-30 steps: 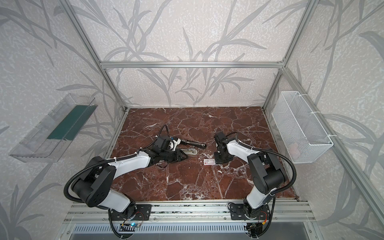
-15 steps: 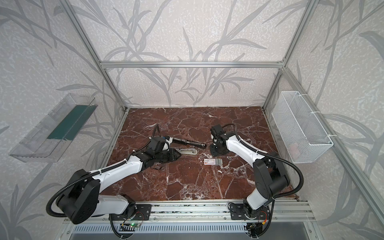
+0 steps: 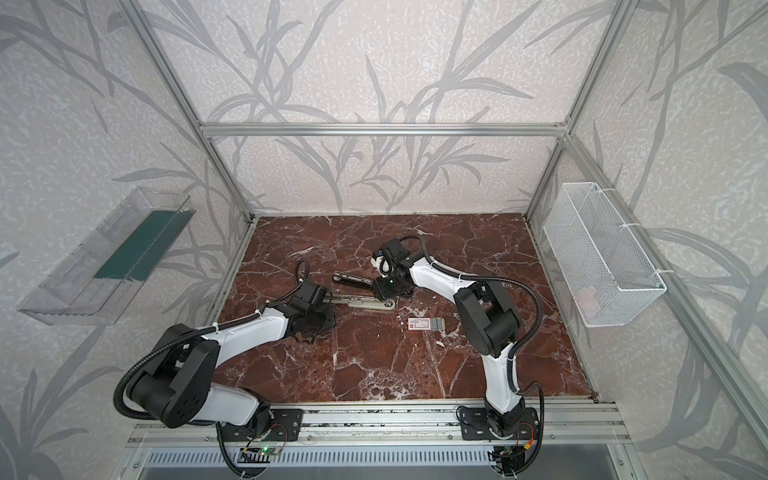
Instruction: Load the staples into the stapler
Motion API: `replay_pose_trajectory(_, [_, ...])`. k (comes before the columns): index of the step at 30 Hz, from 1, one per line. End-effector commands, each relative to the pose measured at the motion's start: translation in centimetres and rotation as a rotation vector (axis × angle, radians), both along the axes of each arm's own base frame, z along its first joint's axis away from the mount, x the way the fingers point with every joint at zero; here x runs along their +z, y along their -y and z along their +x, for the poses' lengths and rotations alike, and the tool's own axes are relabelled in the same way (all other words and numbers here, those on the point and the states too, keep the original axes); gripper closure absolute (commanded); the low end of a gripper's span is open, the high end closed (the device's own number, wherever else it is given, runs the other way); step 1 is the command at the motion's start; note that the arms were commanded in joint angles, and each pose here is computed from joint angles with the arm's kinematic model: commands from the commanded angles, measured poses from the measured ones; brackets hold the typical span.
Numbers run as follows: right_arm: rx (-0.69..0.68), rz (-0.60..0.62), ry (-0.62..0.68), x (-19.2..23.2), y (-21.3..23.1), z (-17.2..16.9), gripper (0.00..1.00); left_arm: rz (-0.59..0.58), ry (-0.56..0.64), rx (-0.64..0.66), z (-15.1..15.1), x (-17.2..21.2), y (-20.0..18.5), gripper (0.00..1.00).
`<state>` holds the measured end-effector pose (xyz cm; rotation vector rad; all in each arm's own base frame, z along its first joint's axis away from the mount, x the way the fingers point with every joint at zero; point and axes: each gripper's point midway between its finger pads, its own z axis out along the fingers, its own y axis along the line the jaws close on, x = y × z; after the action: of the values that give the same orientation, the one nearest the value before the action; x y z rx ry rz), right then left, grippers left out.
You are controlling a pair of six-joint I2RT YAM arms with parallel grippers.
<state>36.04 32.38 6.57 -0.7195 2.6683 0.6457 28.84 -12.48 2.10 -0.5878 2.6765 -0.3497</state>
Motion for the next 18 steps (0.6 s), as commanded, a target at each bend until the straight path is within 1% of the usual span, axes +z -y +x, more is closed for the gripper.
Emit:
replay_pose_trajectory(1, [0.043, 0.051, 0.019, 0.7, -1.5, 0.8, 0.5, 0.065, 0.016, 0.07, 1.8, -0.1, -1.6, 0.67])
replay_pose_trajectory(4, [0.05, 0.038, -0.005, -0.6, -1.5, 0.7, 0.5, 0.085, 0.016, 0.079, 3.1, -0.6, -2.0, 0.67])
replay_pose_trajectory(7, [0.071, 0.04, -0.029, -0.9, -1.6, -0.3, 0.53, 0.088, 0.003, 0.077, 4.1, -0.9, -2.1, 0.68])
replay_pose_trajectory(13, [0.144, 0.037, -0.085, -1.1, -2.1, -4.5, 0.56, 0.083, 0.009, 0.059, 5.9, -1.3, -1.8, 0.68])
replay_pose_trajectory(18, [0.2, 0.082, -0.132, -0.7, -3.4, -8.2, 0.57, 0.083, 0.014, 0.045, 7.4, -1.4, -1.6, 0.68])
